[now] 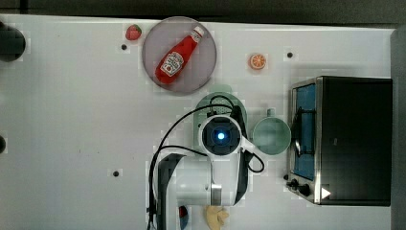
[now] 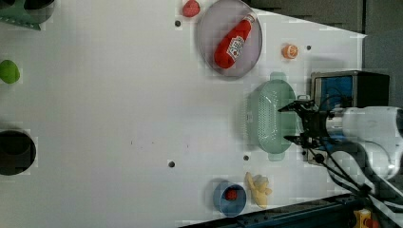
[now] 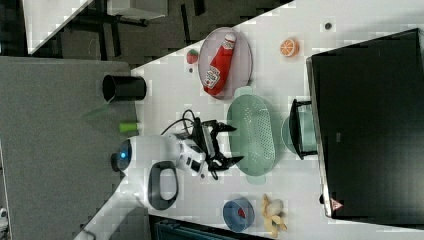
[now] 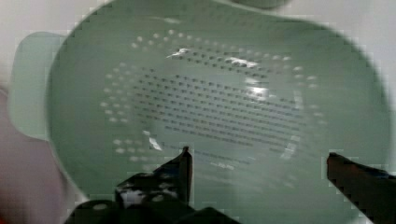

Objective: Drag strainer right to left.

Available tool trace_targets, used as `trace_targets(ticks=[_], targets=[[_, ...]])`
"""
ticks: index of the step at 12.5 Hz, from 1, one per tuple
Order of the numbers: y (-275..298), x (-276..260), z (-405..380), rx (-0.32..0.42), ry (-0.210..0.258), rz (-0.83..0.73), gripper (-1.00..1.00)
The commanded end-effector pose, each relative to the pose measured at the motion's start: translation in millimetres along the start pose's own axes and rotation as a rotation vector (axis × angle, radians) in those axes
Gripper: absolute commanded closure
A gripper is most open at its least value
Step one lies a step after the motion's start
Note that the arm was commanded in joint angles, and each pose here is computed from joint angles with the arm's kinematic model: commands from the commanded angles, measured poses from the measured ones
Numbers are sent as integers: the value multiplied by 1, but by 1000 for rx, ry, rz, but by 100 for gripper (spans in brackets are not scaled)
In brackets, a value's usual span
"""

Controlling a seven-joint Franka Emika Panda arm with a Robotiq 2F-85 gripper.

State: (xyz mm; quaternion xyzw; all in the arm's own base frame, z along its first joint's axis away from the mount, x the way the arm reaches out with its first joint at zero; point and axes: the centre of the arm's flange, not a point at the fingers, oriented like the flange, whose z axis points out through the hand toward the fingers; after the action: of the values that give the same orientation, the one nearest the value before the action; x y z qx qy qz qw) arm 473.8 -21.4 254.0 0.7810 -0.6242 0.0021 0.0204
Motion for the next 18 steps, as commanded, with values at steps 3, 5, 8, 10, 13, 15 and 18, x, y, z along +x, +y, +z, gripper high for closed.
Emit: trace_targets(ticks=[3, 5, 8, 10, 13, 15, 18], targets=[[-1, -11, 71, 32, -3, 97, -100], [-2, -18, 87, 42, -4, 138, -100], [0, -28, 100, 20, -8, 145, -100], [-3, -37, 100, 24, -12, 134, -100], [-7, -55, 100, 31, -18, 122, -100], [-9, -67, 99, 34, -20, 129, -100], [-13, -93, 97, 37, -27, 154, -100]])
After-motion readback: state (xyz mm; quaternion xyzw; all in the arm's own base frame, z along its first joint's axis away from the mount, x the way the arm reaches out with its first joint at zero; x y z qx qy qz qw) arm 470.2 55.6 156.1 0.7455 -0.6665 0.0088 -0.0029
